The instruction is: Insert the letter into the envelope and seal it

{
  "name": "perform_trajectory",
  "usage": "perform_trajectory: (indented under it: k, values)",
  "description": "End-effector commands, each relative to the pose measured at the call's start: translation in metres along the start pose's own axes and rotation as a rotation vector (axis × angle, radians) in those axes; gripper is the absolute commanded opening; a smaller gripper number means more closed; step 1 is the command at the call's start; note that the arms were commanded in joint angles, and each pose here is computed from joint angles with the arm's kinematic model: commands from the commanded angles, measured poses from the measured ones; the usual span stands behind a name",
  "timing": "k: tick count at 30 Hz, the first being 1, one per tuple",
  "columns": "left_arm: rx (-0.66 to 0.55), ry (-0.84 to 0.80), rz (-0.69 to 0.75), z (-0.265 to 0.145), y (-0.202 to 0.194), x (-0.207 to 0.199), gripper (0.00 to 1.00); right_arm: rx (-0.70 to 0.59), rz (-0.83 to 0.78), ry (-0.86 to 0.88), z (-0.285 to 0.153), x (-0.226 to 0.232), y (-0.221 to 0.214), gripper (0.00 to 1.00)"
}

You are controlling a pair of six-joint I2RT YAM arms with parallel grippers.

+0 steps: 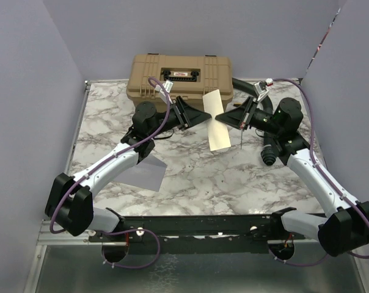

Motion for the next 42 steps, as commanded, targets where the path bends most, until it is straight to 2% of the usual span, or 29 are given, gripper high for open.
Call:
perform_trajectory:
  k: [1, 4, 12, 23, 33, 36, 38, 42]
  values:
    - [-0.005, -0.008, -0.037, 0.003, -0.005, 0.004, 0.49, -0.008, -0.038, 0.069, -0.005, 0.028, 0.009, 0.01]
    - [-0.014, -0.022, -0.057, -0.001, -0.004, -0.002, 0.54, -0.014, -0.025, 0.067, -0.005, 0.027, 0.008, 0.01]
    - [-0.028, -0.126, -0.189, -0.005, -0.004, -0.03, 0.55, -0.04, 0.039, 0.109, -0.007, 0.031, 0.006, 0.01]
    - [-0.023, -0.176, -0.217, 0.001, -0.008, -0.04, 0.44, 0.034, 0.068, 0.111, -0.008, 0.026, -0.009, 0.01]
    - [-0.048, -0.153, -0.244, 0.005, -0.005, -0.03, 0.19, 0.062, 0.051, 0.056, -0.007, 0.017, -0.012, 0.01]
    - [-0.043, -0.149, -0.24, 0.005, -0.006, -0.028, 0.07, 0.068, 0.024, 0.023, -0.008, 0.016, -0.009, 0.01]
    - [-0.054, -0.146, -0.233, 0.005, -0.004, -0.028, 0.0, 0.081, -0.009, -0.006, -0.009, 0.016, -0.007, 0.13]
    - [-0.131, -0.114, -0.24, -0.002, 0.008, -0.029, 0.0, 0.107, -0.077, -0.001, -0.016, 0.032, -0.002, 0.48]
Point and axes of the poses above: each gripper's point midway between its finger pads, its own z axis out along the fingers, its own x axis along the line the jaws close on, y = z × x, the point moved 1 cm from there along -z, back along the fingers, and after that the axes turned 10 degrees about -z, right-handed, at the moved point
